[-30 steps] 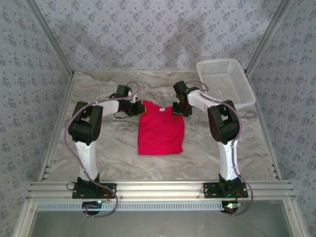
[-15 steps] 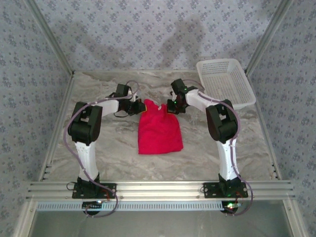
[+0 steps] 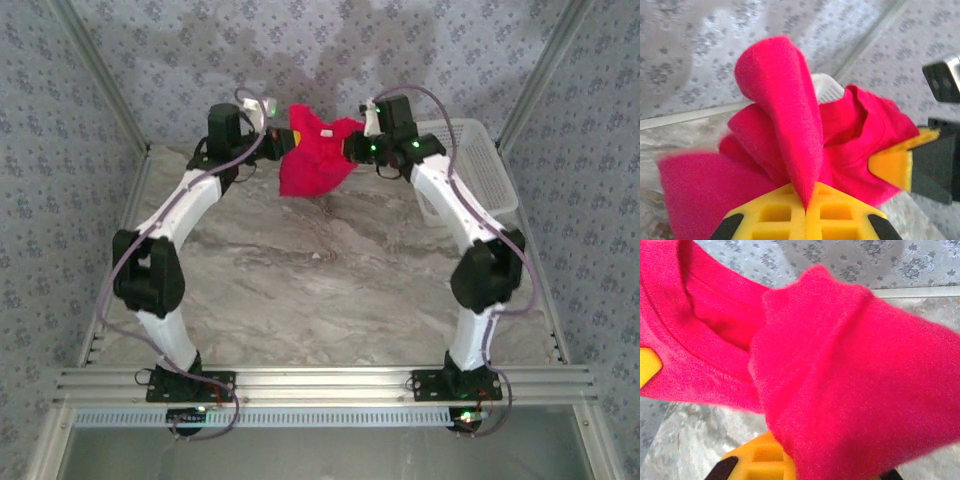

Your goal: Fold the inside-out t-shirt

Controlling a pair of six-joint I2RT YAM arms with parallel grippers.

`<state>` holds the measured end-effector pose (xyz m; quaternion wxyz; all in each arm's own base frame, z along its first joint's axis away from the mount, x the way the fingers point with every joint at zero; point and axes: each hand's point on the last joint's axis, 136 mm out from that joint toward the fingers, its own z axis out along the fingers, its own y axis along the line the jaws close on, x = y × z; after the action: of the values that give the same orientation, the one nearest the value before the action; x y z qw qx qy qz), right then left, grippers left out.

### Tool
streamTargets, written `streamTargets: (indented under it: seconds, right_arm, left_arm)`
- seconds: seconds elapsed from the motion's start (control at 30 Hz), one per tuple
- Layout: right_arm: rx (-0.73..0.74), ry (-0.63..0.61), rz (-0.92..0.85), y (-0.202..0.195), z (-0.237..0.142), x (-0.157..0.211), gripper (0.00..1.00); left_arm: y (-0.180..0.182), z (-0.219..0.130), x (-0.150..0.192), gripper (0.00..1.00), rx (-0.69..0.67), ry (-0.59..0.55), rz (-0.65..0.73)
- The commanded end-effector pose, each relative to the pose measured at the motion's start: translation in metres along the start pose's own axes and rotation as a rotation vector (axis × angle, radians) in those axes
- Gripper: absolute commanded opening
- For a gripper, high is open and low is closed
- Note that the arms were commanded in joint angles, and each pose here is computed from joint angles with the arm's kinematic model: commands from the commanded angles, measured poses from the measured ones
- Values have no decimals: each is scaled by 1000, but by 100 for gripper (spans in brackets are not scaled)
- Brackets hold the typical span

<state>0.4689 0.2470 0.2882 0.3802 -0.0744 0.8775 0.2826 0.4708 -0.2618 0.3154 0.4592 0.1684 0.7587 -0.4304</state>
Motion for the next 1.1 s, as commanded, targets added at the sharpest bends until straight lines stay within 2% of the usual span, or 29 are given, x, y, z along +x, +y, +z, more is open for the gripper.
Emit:
streamTargets:
  seconds: [0.0,0.17,0.23,0.3,0.37,0.5,0.7,0.83,0.97,1.07]
  right_arm:
    - [3,86,-26,-1,13,68,0]
    - [63,242,-9,-11,14,197,0]
    - [88,262,14,-15,7,225,0]
    - [116,247,39,-20,2,227,0]
    - [163,207,42,-29,-1,214,0]
    - [217,132,39,-42,2,173,0]
    - [242,112,32,-65,25,127,0]
    - [278,125,71,-100,56,109,0]
    - [269,191,127,-130,112,106,0]
    - [309,303,137,-151,154,124,0]
  left_arm:
    - [-20,4,65,0,76,50,111]
    - [-18,-11,198,0,74,241,13]
    - [-9,-20,234,0,49,304,-49]
    - [4,-27,248,0,0,331,-77]
    - [19,-29,245,0,-35,319,-110]
    - [44,-24,216,0,-62,291,-166]
    - [62,-1,167,0,-82,277,-124]
    - [99,17,146,0,-126,275,-136]
    - [155,39,162,0,-192,327,-211]
    - [186,52,185,0,-240,400,-252]
